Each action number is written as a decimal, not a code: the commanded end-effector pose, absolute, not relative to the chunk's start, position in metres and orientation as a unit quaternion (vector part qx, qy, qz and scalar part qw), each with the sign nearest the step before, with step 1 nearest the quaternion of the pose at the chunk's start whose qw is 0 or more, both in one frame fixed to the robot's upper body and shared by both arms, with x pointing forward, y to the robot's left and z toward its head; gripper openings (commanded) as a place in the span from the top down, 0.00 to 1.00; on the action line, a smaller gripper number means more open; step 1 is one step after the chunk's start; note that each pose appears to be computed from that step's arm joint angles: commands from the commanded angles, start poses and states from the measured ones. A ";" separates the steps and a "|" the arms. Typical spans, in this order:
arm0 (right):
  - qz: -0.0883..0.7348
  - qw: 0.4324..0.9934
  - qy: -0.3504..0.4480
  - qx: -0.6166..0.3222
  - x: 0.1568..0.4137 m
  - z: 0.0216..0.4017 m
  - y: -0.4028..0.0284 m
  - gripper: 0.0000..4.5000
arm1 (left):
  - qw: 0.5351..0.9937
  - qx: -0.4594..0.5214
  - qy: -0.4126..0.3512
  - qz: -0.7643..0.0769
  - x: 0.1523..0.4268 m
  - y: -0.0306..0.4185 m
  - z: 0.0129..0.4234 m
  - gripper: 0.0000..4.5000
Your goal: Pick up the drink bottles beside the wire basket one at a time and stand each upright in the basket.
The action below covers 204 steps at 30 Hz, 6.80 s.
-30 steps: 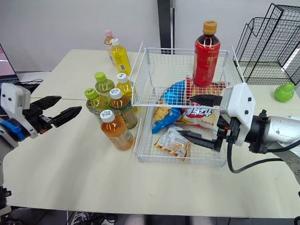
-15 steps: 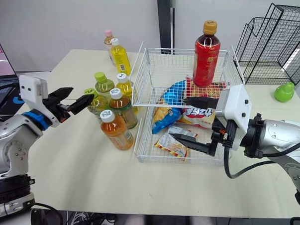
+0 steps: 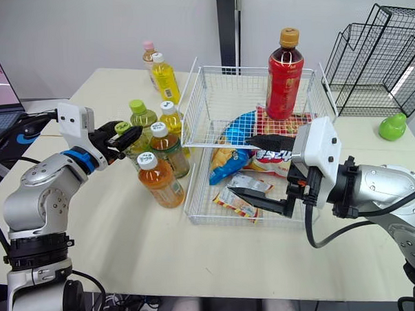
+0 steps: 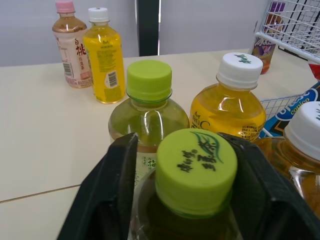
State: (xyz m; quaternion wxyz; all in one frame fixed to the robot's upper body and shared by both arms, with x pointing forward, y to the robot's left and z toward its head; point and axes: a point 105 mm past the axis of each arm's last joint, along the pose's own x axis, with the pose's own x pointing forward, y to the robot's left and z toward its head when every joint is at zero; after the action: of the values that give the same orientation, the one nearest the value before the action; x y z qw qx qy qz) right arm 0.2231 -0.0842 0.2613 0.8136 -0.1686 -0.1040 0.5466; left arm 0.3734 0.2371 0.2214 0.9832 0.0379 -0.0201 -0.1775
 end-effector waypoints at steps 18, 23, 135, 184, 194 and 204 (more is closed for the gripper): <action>0.408 0.870 -0.165 -0.224 0.224 0.299 -0.138 0.00 | 0.934 0.095 -0.113 -0.327 0.346 0.240 0.355 0.70; 0.393 0.881 -0.146 -0.219 0.213 0.296 -0.145 0.00 | 0.903 0.103 -0.148 -0.389 0.350 0.207 0.410 0.70; 0.485 0.846 -0.135 -0.177 0.211 0.268 -0.080 0.00 | 0.972 0.043 -0.027 -0.230 0.451 0.218 0.267 0.01; 0.415 0.883 -0.128 -0.179 0.214 0.292 -0.130 0.00 | 0.867 0.110 -0.144 -0.465 0.363 0.135 0.483 0.69; 0.389 0.895 -0.131 -0.176 0.210 0.286 -0.129 0.00 | 0.845 0.114 -0.151 -0.500 0.370 0.089 0.484 0.69; 0.372 0.901 -0.134 -0.181 0.218 0.289 -0.130 0.00 | 0.858 0.097 -0.110 -0.491 0.402 0.065 0.438 0.69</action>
State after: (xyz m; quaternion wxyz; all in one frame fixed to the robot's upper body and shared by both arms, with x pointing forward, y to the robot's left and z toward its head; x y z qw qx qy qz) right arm 0.2187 -0.1297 0.2809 0.9018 -0.1730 -0.1143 0.3792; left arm 0.4108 0.0669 0.4122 0.8634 0.0868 -0.0599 -0.4934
